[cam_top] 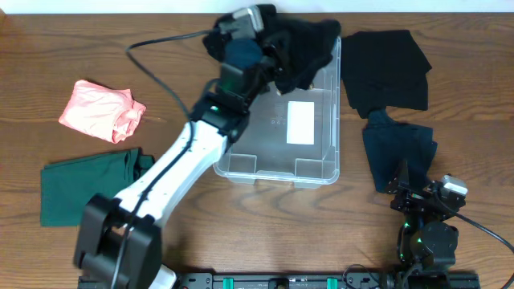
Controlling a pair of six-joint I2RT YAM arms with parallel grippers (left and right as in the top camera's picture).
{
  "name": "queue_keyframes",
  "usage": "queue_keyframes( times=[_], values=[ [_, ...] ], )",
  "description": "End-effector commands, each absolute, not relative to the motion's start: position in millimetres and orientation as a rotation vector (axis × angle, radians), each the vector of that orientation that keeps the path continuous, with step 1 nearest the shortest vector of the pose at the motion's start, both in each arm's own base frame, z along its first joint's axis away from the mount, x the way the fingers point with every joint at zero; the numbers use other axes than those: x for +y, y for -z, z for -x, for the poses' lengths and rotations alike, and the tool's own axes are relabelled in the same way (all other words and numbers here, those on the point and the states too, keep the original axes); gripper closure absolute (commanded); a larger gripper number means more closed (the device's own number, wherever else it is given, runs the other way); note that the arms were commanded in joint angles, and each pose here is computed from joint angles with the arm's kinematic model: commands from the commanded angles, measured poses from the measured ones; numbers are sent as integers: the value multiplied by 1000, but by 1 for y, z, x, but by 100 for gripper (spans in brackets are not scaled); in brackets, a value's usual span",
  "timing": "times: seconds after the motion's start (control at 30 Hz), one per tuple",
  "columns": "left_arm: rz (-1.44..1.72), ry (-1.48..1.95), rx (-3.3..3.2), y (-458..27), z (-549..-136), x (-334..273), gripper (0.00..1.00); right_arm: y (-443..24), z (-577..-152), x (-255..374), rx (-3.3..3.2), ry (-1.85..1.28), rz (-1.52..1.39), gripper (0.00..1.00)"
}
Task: Pack container
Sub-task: 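Lower the black sweater into the container with the left gripper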
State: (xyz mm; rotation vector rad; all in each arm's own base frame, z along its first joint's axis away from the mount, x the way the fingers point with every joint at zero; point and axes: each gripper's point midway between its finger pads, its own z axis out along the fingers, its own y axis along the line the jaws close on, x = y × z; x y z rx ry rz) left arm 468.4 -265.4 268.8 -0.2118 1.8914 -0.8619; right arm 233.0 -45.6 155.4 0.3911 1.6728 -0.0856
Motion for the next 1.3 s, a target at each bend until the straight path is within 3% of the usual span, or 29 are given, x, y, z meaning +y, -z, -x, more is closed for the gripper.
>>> queue_keyframes(
  times=[0.0, 0.23, 0.57, 0.7, 0.8, 1.1, 1.17, 1.23, 1.27],
  values=[
    [187, 834, 1829, -288, -480, -271, 94, -154, -233, -47, 1670, 82, -404, 1],
    [244, 706, 2015, -221, -478, -273, 94, -154, -233, -47, 1670, 82, -404, 1],
    [414, 686, 2253, -170, -433, -288, 94, -154, -233, -47, 1670, 82, -404, 1],
    [477, 708, 2296, -161, -420, -297, 93, -154, -233, -47, 1670, 82, -404, 1],
    [519, 732, 2321, -158, -412, -302, 86, -154, -233, -47, 1670, 82, -404, 1],
    [498, 812, 2432, -149, -393, -313, 83, -154, -233, -47, 1670, 82, -404, 1],
    [502, 837, 2463, -147, -387, -316, 59, -154, -233, -47, 1670, 82, -404, 1],
    [525, 864, 2480, -146, -383, -318, 16, -154, -233, -47, 1671, 82, -403, 1],
    [526, 885, 2488, -146, -382, -321, 10, -154, -233, -47, 1670, 82, -404, 1]
  ],
)
